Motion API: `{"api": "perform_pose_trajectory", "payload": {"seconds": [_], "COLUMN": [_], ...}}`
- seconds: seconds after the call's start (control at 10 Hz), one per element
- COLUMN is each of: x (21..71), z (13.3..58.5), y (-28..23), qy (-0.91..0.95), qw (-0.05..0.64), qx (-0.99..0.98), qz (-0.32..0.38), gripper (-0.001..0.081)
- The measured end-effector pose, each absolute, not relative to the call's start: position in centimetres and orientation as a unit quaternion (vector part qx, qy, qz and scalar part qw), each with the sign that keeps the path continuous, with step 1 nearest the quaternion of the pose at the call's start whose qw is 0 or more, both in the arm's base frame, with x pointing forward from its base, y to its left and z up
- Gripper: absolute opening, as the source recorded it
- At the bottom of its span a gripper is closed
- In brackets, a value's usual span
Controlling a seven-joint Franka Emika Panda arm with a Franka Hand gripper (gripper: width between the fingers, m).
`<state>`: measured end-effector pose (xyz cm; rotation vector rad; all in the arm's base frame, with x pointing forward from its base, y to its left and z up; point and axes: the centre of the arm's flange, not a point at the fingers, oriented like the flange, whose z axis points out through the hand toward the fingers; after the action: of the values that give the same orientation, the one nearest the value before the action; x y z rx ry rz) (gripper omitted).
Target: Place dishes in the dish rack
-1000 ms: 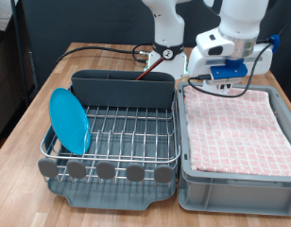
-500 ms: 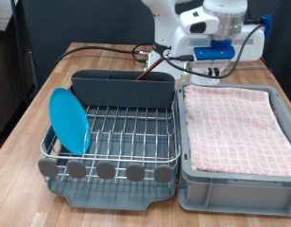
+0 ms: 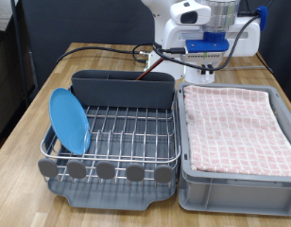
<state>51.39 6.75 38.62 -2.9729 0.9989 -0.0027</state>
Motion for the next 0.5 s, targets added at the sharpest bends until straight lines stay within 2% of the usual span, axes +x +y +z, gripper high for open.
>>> {"api": "perform_pose_trajectory", "payload": {"seconds": [0.5], "x": [56.4], "z": [39.3], "y": [3.7], "qy": [0.362], "qw": [0.023], "qx": [-0.932], "qz": [-0.011], "gripper": [0.0071]}}
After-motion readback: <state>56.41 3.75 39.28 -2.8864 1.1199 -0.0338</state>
